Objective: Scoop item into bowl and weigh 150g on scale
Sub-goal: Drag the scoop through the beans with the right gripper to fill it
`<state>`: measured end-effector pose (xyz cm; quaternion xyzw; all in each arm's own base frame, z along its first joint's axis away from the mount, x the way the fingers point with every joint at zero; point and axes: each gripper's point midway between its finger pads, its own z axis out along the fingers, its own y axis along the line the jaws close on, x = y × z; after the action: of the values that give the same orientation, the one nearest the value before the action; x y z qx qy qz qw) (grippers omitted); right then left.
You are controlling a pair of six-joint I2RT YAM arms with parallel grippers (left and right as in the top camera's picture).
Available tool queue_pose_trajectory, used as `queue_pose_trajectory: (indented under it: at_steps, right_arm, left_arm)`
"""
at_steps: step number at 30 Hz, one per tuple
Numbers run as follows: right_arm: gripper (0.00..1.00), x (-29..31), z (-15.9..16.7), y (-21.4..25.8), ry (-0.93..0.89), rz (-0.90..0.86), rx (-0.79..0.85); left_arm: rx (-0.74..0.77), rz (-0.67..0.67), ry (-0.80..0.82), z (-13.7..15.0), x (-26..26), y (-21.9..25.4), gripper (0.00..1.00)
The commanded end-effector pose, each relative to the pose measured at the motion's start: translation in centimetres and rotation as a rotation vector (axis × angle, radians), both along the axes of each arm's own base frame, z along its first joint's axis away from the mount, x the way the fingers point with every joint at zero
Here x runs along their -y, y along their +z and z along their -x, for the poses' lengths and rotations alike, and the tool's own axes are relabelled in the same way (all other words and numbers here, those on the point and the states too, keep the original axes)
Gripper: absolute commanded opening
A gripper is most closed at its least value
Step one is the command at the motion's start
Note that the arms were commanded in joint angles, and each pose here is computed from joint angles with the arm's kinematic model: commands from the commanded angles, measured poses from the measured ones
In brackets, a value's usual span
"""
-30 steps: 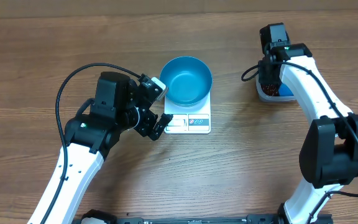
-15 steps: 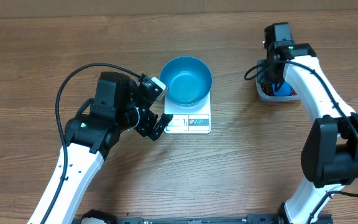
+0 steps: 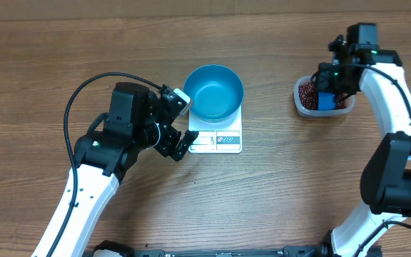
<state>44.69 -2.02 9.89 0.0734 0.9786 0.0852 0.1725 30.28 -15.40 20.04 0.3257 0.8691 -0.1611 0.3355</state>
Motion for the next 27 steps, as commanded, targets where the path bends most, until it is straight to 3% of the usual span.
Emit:
queue_pose_trajectory:
  at_steps: [1,27]
  right_arm:
    - [0.04,-2.0,0.4,-0.7,0.043,-0.144,-0.023]
    - [0.04,0.3,2.8,0.0,-0.036,-0.354,-0.084]
  left_arm:
    - [-0.008,0.002,-0.018,0.1,0.1,-0.4,0.99]
    - [-0.008,0.002,-0.018,0.1,0.1,-0.4,0.99]
